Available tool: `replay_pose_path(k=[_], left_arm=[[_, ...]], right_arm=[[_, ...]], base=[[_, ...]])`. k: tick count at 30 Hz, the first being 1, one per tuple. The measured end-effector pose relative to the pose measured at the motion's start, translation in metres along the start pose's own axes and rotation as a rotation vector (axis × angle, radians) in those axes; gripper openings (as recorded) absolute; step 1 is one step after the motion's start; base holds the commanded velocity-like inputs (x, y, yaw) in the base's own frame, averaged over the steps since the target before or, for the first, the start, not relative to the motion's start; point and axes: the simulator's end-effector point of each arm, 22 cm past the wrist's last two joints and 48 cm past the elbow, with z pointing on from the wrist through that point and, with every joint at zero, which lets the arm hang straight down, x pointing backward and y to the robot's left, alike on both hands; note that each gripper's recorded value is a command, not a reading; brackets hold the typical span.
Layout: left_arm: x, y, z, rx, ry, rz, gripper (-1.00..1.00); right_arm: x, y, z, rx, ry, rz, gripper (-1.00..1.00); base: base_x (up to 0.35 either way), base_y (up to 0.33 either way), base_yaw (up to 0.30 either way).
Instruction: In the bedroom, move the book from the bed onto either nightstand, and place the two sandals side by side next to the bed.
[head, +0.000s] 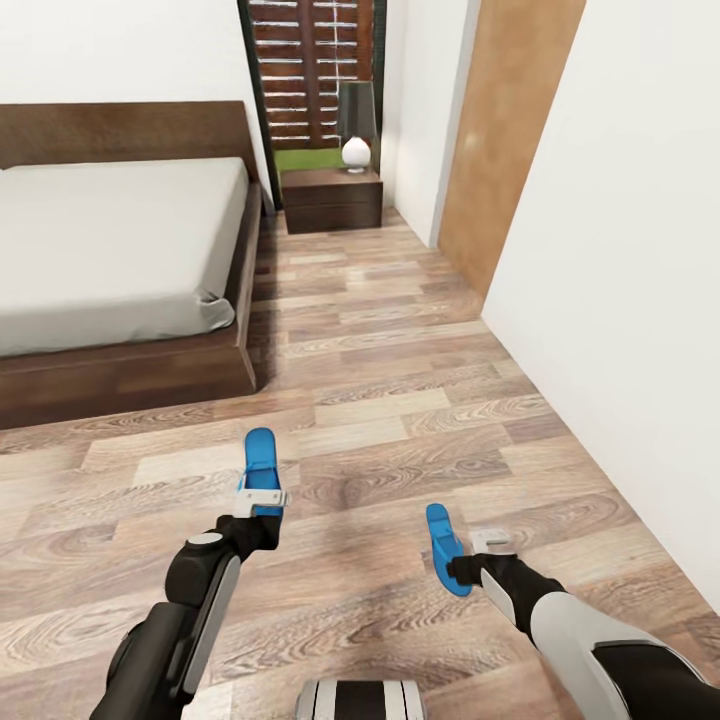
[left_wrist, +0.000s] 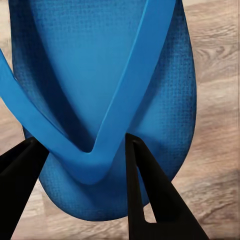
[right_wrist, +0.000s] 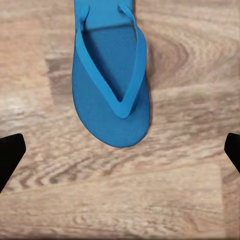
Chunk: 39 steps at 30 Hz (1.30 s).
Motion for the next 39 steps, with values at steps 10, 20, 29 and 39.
replay_pose_path(k=[10, 20, 29, 39], left_arm=[[0.01, -0.008, 0.008, 0.01, 0.022, 0.022, -1.0], [0.01, -0.009, 0.008, 0.011, 0.021, 0.023, -1.0], [0.016, -0.01, 0.013, 0.014, 0.035, 0.021, -1.0], [0.033, -0.01, 0.027, 0.016, 0.075, 0.02, -1.0]], right_arm=[[0.012, 0.0, 0.009, 0.0, 0.024, -0.002, 1.0], [0.012, -0.001, 0.009, 0.004, 0.025, -0.004, 1.0], [0.015, -0.001, 0.014, 0.005, 0.022, -0.046, 1.0], [0.017, 0.008, 0.029, -0.016, -0.022, -0.107, 1.0]], base=[[0.0, 0.0, 0.0], [0.26, 0.0, 0.0], [0.01, 0.0, 0.0], [0.0, 0.0, 0.0]])
